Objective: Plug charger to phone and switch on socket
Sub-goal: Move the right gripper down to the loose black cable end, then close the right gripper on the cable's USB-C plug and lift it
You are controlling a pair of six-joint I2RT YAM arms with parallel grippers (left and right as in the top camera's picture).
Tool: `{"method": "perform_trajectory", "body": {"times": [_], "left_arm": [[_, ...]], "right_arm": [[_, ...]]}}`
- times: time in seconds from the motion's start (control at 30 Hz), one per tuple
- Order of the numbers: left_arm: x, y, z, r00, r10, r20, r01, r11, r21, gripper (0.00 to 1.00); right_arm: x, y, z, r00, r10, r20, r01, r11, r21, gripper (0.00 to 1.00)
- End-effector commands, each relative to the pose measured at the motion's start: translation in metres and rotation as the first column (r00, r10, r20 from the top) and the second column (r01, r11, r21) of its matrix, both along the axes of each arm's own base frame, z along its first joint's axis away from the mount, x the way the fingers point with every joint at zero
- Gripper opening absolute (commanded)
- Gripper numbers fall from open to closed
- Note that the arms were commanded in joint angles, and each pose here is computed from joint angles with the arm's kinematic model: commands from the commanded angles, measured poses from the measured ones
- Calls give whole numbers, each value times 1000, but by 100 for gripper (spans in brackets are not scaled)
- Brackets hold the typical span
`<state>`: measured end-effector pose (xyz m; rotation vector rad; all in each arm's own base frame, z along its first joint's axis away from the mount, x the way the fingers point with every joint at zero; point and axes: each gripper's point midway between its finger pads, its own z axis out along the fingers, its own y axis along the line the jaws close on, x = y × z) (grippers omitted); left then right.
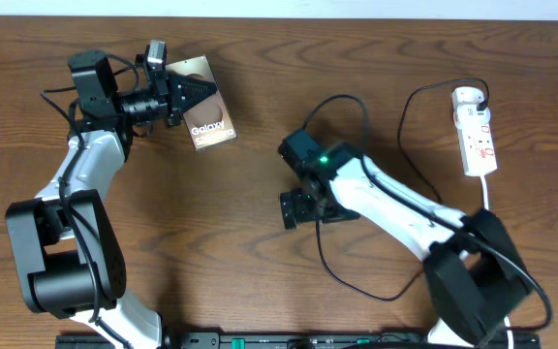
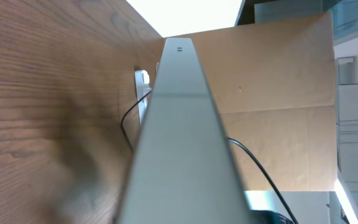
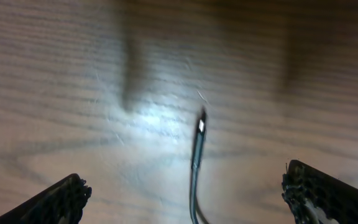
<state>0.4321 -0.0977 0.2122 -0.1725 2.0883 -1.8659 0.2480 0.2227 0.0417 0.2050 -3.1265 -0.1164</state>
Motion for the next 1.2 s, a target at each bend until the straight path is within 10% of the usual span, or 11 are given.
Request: {"method": "perform_trajectory", "body": {"times": [0.0,0.47,1.17], "left_arm": [[-6,0,7,999,-32,34,32,999,-9,7],[-6,0,7,999,-32,42,32,999,-6,7],[-6,0,7,998,-33,53,33,999,-3,7]], "right_arm": [[-11,-11,-11,997,-69,20,69,997,-46,99],[-25,-14,-39,992,-124,24,125,991,-44,56],[-12,-16,-41,985,-147,94,152,987,-53,46]]}}
